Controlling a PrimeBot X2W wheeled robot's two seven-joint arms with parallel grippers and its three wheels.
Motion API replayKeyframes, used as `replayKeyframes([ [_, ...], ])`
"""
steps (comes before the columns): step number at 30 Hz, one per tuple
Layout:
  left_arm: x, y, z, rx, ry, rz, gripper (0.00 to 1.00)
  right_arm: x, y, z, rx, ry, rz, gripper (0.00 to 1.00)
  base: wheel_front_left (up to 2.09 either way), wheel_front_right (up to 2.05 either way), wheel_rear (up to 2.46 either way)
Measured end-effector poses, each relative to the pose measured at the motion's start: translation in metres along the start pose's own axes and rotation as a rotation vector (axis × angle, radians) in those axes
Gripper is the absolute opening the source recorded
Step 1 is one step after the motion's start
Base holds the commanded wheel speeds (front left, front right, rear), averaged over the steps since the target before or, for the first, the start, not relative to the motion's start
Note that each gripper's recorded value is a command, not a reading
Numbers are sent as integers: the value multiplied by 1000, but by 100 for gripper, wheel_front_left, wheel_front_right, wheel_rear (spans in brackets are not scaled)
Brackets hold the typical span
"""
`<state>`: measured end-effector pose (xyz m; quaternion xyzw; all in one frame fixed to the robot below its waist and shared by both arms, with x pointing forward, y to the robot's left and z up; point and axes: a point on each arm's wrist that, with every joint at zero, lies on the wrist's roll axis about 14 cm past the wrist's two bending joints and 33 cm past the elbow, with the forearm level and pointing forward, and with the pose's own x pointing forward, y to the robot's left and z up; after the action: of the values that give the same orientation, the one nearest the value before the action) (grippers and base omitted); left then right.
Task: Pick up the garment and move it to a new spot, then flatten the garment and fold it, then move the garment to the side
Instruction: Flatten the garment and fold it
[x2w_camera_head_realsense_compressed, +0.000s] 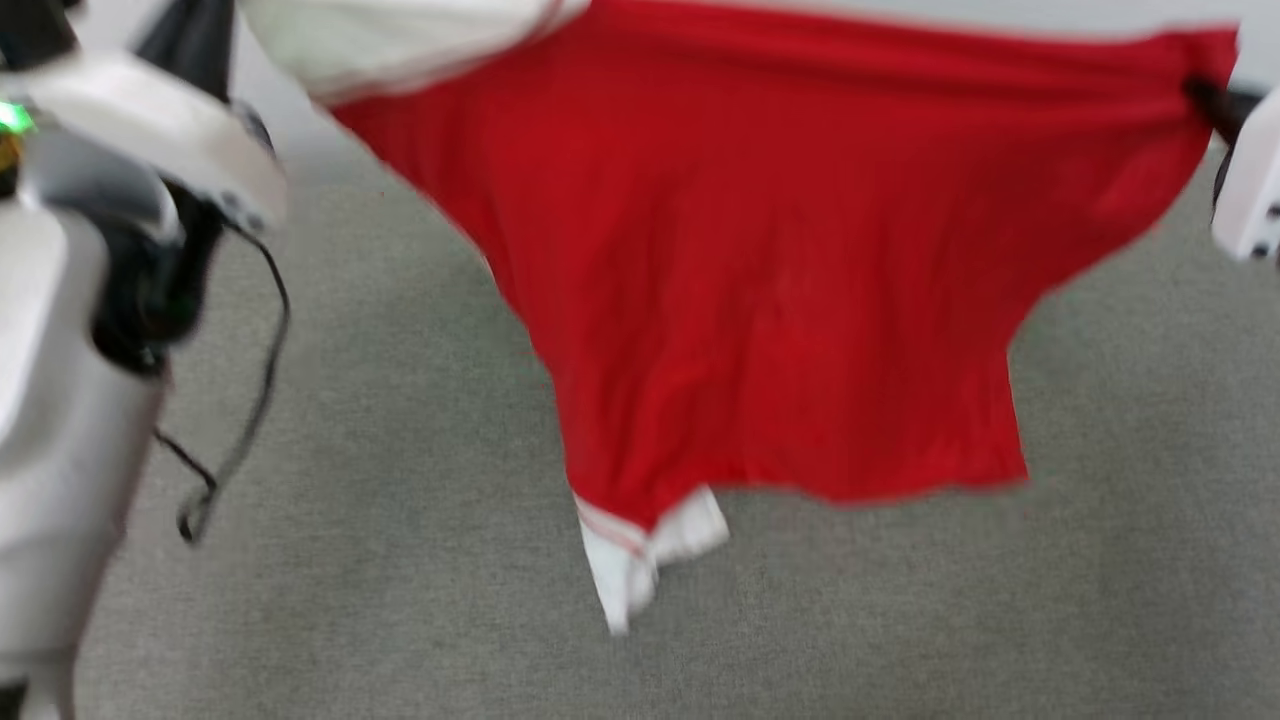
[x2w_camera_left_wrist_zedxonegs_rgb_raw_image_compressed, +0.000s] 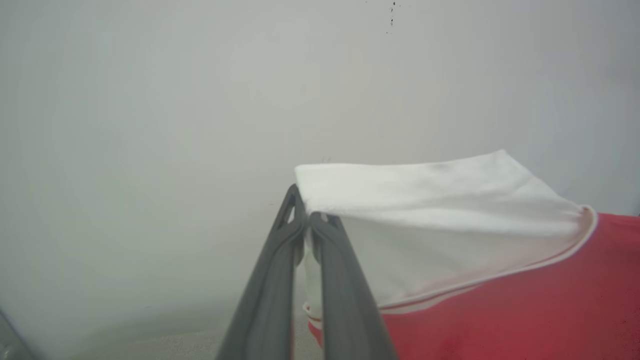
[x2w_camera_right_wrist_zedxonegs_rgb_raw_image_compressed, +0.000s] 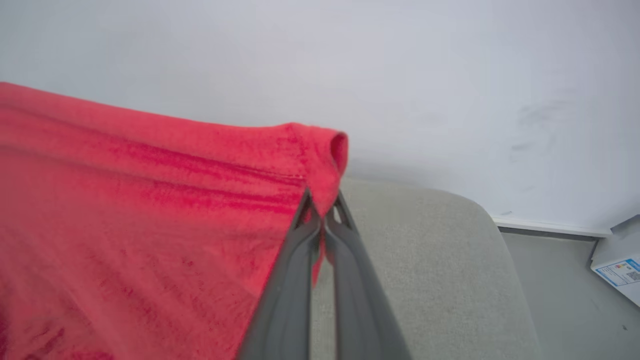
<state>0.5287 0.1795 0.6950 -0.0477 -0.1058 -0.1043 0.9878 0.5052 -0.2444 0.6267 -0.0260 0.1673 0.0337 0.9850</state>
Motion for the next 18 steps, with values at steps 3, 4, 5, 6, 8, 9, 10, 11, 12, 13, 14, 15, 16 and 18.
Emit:
replayKeyframes([
  [3, 31, 5, 25, 36, -66, 3, 0, 11, -2, 32, -30, -96, -13, 0, 0, 0, 0],
  [4, 41, 6, 34, 50, -89, 1, 0, 15, -2, 44, -39, -132, -15, 0, 0, 0, 0],
  [5, 50, 7, 41, 57, -113, 3, 0, 20, -2, 54, -49, -166, -18, 0, 0, 0, 0],
  [6, 59, 10, 47, 68, -135, 10, 0, 24, -2, 66, -63, -206, -22, 0, 0, 0, 0],
  [8, 76, 18, 60, 77, -185, 27, 0, 34, -1, 88, -79, -282, -26, 0, 0, 0, 0],
  [9, 84, 21, 67, 85, -210, 33, 0, 39, 0, 98, -92, -319, -30, 0, 0, 0, 0],
  [10, 93, 25, 71, 88, -230, 40, 0, 45, 1, 107, -100, -351, -31, 0, 0, 0, 0],
  [11, 101, 29, 75, 87, -252, 47, 0, 51, 2, 115, -109, -384, -33, 0, 0, 0, 0],
  [12, 108, 32, 76, 92, -265, 52, 0, 58, 2, 120, -118, -405, -35, 0, 0, 0, 0],
  [13, 116, 35, 75, 90, -272, 54, 0, 65, 3, 125, -121, -429, -33, 0, 0, 0, 0],
  [14, 124, 37, 72, 90, -277, 58, 0, 73, 4, 128, -130, -449, -34, 0, 0, 0, 0],
  [15, 131, 40, 67, 89, -281, 60, 0, 81, 5, 130, -136, -462, -35, 0, 0, 0, 0],
  [16, 138, 42, 61, 91, -281, 63, 0, 90, 6, 131, -142, -477, -32, 0, 0, 0, 0],
  [18, 152, 48, 42, 94, -264, 68, 0, 109, 9, 129, -154, -489, -27, 0, 0, 0, 0],
])
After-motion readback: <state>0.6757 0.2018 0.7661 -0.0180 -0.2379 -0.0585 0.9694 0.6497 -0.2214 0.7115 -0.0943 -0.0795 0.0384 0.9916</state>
